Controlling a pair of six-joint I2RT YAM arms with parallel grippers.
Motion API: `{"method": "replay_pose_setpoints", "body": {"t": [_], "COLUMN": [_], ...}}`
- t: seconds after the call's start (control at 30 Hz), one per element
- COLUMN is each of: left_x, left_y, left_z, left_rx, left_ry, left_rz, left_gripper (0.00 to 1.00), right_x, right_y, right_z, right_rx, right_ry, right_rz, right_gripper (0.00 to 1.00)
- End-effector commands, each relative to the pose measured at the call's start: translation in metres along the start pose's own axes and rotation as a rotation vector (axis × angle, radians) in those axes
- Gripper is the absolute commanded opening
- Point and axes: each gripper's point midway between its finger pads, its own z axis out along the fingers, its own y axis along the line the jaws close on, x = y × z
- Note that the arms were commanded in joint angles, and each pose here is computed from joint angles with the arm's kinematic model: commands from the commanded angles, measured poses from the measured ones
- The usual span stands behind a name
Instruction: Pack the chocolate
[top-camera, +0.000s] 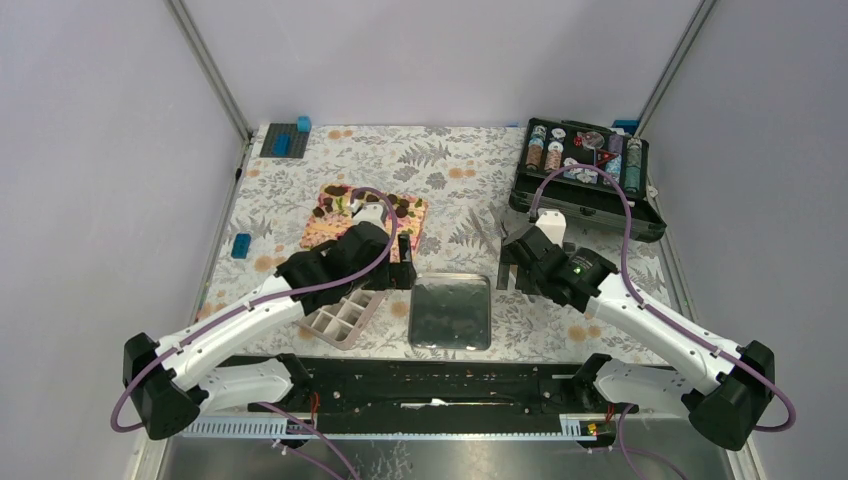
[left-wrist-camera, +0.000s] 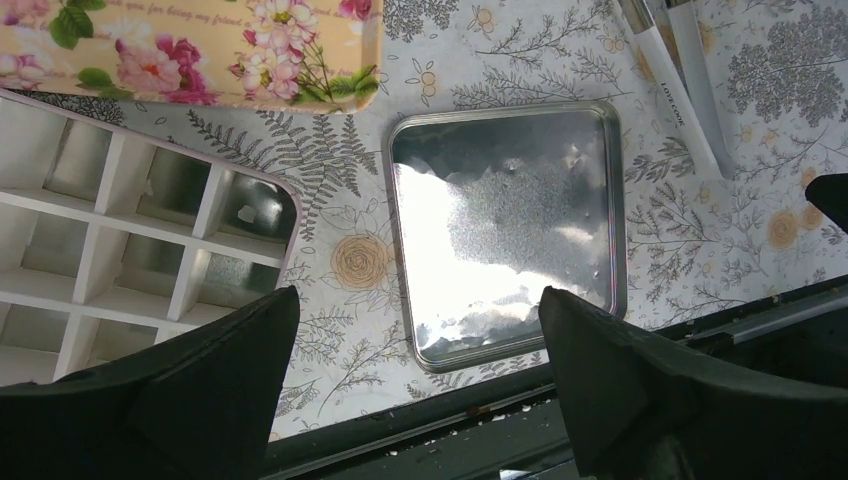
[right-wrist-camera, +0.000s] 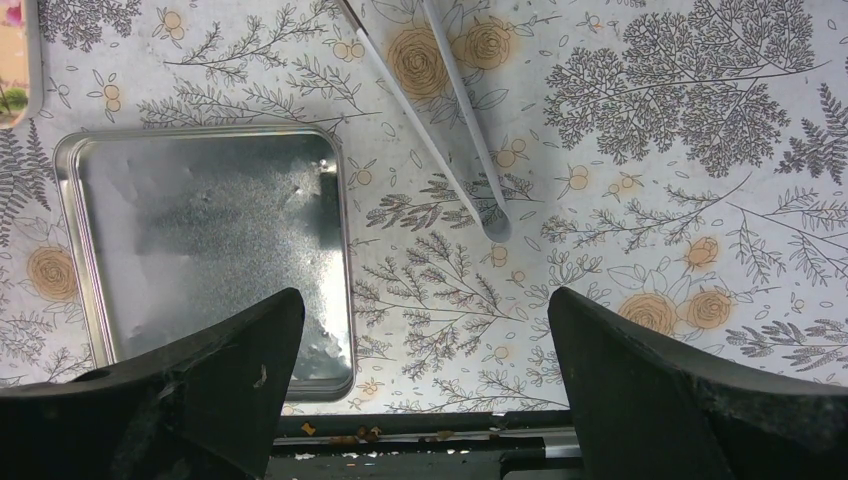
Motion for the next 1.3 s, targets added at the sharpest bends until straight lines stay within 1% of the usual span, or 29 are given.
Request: {"method": "replay_pose_setpoints", "body": {"t": [0.0, 0.23, 0.33, 0.47, 0.63, 0.73, 0.83, 0.97, 1.07, 1.27], "left_x": [-0.014, -0.021, -0.021, -0.014, -0.012, -0.011, -0.014, -0.016, -0.016, -0.019], "left_y": [-0.014, -0.024, -0.021, -0.022, -0.025, -0.030, -0.028, -0.025, -0.027, -0.033], "left_z": [-0.002, -0.009, -0.009, -0.008, -0.008, -0.011, -0.015, -0.019, -0.018, -0.018], "left_rx": [0.051, 0.114, 0.109, 0.126, 0.139, 0.173, 0.174, 0.176, 0.180, 0.206], "left_ry": [-0.036, -0.072, -0.079, -0.056, -0.044, -0.034, -0.058, -0.084, -0.075, -0.082], "left_rz": [0.002, -0.042, -0.015, 0.003, 0.003, 0.022, 0.014, 0.007, 0.010, -0.002], "left_gripper": [0.99, 0.99, 0.99, 0.99, 0.99, 0.99, 0.99, 0.99, 0.99, 0.99], "right_x": [-0.004, -0.007, -0.010, -0.018, -0.024, -0.027, -0.036, -0.036, -0.029, -0.033], "right_y": [0.007, 0.012, 0.010, 0.007, 0.015, 0.011, 0.004, 0.006, 0.010, 0.012], "right_z": [-0.003, -0.002, 0.006, 0.024, 0.045, 0.062, 0.068, 0.076, 0.086, 0.106], "right_rx": [-0.051, -0.097, -0.066, 0.002, 0.030, 0.006, -0.025, -0.054, -0.072, -0.027], "right_ry": [-0.020, -0.054, -0.063, -0.105, -0.061, -0.031, -0.025, -0.002, 0.028, 0.035], "right_rz": [-0.016, -0.081, -0.122, -0.177, -0.243, -0.206, -0.165, -0.192, -0.222, -0.245], "right_gripper": [0.99, 0.99, 0.99, 0.99, 0.99, 0.99, 0.99, 0.99, 0.99, 0.99]}}
